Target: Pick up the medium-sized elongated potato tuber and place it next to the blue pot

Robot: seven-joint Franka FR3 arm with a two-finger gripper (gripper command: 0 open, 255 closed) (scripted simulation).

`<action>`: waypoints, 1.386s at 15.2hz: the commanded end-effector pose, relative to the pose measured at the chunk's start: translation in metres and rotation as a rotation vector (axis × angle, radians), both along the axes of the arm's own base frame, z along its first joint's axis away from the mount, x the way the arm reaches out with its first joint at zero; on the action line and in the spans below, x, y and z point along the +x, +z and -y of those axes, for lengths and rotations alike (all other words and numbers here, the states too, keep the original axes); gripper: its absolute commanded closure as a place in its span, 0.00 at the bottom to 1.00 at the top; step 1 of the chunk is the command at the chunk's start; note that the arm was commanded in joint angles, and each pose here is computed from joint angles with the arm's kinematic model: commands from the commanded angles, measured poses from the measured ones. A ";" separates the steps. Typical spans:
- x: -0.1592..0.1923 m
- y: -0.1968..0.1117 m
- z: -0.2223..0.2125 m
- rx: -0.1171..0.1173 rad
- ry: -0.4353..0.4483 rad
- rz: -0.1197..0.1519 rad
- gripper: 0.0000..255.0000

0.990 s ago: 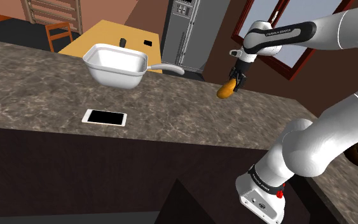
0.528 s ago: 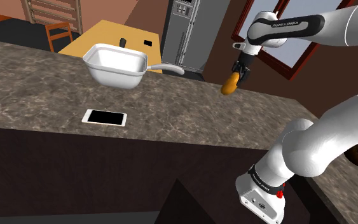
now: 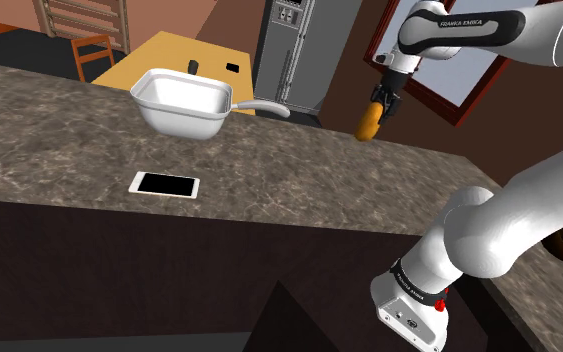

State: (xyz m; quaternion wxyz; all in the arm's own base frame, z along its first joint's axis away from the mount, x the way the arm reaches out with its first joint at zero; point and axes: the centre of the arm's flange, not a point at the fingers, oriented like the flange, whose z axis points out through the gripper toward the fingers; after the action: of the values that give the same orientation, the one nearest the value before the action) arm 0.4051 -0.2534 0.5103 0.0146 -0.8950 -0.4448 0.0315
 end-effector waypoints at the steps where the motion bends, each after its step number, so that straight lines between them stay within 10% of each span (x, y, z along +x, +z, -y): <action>1: 0.000 0.011 -0.001 0.000 0.000 0.000 1.00; 9: 0.000 0.053 -0.001 0.000 0.000 0.000 1.00; 21: 0.056 0.053 -0.149 0.000 0.000 0.000 1.00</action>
State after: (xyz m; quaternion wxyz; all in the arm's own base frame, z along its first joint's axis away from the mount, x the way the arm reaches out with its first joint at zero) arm 0.4538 -0.1164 0.5653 0.0145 -0.8946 -0.4454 0.0317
